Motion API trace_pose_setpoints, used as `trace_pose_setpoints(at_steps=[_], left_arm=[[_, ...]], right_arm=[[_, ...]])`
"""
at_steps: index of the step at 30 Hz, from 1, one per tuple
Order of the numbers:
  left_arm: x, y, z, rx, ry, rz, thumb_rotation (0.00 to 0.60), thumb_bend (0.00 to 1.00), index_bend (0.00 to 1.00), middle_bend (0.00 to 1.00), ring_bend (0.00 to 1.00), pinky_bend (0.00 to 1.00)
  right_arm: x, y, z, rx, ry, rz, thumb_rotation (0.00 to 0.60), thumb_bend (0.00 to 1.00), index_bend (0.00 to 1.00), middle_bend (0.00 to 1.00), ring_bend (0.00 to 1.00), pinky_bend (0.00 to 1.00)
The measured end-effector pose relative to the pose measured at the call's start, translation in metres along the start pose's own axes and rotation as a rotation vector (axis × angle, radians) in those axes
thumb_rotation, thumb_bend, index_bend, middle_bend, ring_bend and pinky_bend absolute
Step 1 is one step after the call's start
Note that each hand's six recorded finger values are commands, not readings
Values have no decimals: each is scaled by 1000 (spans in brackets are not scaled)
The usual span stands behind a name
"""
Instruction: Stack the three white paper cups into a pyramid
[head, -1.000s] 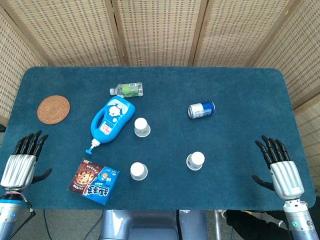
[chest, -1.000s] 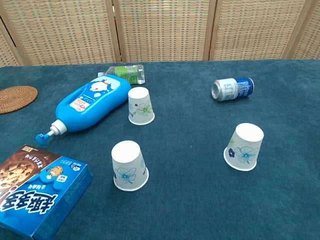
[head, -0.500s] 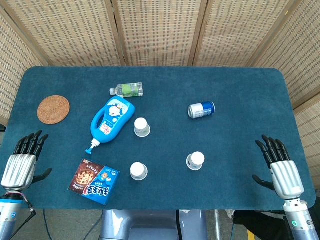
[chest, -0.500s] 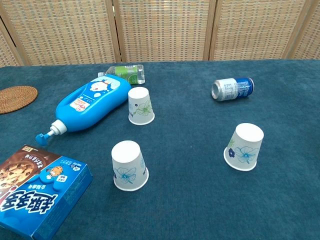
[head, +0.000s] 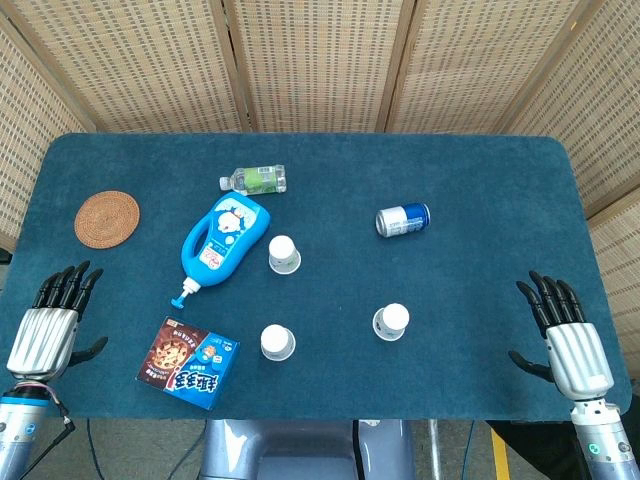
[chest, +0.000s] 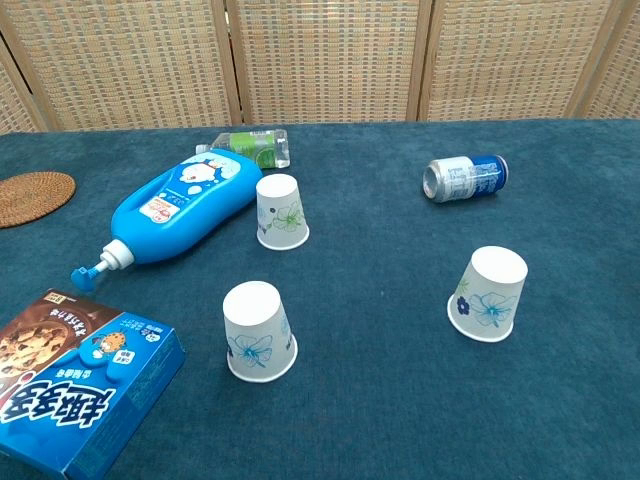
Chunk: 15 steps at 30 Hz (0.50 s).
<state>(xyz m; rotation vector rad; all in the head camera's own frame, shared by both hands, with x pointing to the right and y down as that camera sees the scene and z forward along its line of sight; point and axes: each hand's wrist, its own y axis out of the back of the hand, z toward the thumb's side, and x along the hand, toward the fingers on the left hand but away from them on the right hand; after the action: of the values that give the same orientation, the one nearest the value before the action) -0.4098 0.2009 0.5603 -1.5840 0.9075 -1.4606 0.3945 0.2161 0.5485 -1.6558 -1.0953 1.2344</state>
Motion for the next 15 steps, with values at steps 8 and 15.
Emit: trace_pose_setpoints(at_steps=[8,15], left_arm=[[1,1,6,-26,-31,-12,600,233,4,0,0,59],[14,4,21,-47,-110,-34,600,239,16,0,0,59]], right_arm=[[0,0,0,-2,-1,2,600,152,67,0,0,73],[-1,3,-4,-9,-13,-5,600,152,67,0,0,73]])
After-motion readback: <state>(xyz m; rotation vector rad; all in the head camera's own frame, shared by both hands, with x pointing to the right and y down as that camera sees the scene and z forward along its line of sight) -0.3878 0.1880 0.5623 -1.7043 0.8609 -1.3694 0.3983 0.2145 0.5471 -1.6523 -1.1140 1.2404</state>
